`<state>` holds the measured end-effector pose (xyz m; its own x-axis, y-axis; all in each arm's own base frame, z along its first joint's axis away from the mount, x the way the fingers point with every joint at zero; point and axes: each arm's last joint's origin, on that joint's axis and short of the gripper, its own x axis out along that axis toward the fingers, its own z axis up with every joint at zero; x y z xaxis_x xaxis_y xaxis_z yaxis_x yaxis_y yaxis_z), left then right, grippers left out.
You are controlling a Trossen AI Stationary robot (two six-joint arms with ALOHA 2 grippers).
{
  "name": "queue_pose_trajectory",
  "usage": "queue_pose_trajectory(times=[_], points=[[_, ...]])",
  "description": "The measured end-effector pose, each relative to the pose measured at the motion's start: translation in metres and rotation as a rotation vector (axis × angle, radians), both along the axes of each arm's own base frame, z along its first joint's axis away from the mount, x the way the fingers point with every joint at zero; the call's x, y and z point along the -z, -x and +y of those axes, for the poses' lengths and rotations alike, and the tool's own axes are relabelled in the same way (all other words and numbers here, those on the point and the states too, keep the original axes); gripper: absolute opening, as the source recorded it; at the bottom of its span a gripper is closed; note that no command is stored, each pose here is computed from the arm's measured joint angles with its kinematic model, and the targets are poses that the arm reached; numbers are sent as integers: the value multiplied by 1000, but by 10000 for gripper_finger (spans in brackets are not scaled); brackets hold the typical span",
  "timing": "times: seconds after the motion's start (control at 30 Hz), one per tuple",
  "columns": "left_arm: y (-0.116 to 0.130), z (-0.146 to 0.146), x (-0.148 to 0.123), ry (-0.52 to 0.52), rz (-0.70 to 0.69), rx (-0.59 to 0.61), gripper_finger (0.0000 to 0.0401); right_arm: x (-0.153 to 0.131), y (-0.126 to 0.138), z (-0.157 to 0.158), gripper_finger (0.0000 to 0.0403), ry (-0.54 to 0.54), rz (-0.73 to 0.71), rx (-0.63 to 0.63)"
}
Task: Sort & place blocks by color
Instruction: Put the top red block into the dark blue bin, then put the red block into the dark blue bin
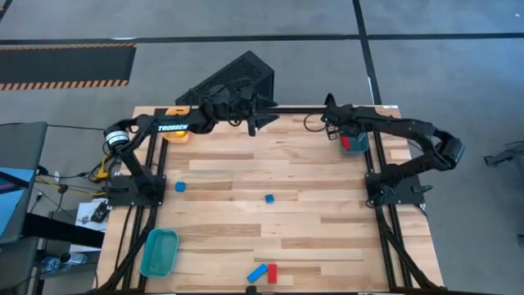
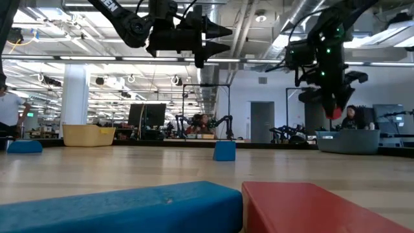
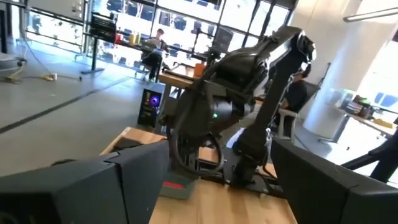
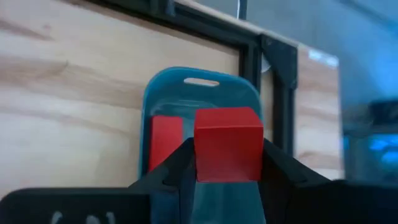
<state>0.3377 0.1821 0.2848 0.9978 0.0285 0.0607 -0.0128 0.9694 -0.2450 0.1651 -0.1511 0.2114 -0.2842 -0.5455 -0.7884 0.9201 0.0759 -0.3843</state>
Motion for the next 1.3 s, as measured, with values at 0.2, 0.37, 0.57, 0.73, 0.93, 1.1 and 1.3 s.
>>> queue_pose_trajectory(times=[0.2, 0.37, 0.57, 0.73, 0.93, 1.1, 1.3], points=[[4, 7, 0, 24, 1, 2, 274, 19, 8, -2, 173, -32, -37, 33], [4, 6, 0, 19, 5, 10, 274, 34, 17, 5, 217, -73, 10, 35], [15, 23, 3, 50, 28, 45, 274, 43, 14, 16, 251, -25, 61, -36], [23, 35, 3, 63, 24, -28, 274, 35, -6, 41, 254, 101, 62, -190], [24, 37, -4, -2, -39, -69, 274, 14, -29, 77, 255, 170, -90, -374], [24, 32, -9, -42, -75, 60, 274, 6, -57, 117, 255, 95, -455, -602], [24, 25, -12, -29, -70, 208, 274, 26, -90, 180, 255, 76, -739, -869]])
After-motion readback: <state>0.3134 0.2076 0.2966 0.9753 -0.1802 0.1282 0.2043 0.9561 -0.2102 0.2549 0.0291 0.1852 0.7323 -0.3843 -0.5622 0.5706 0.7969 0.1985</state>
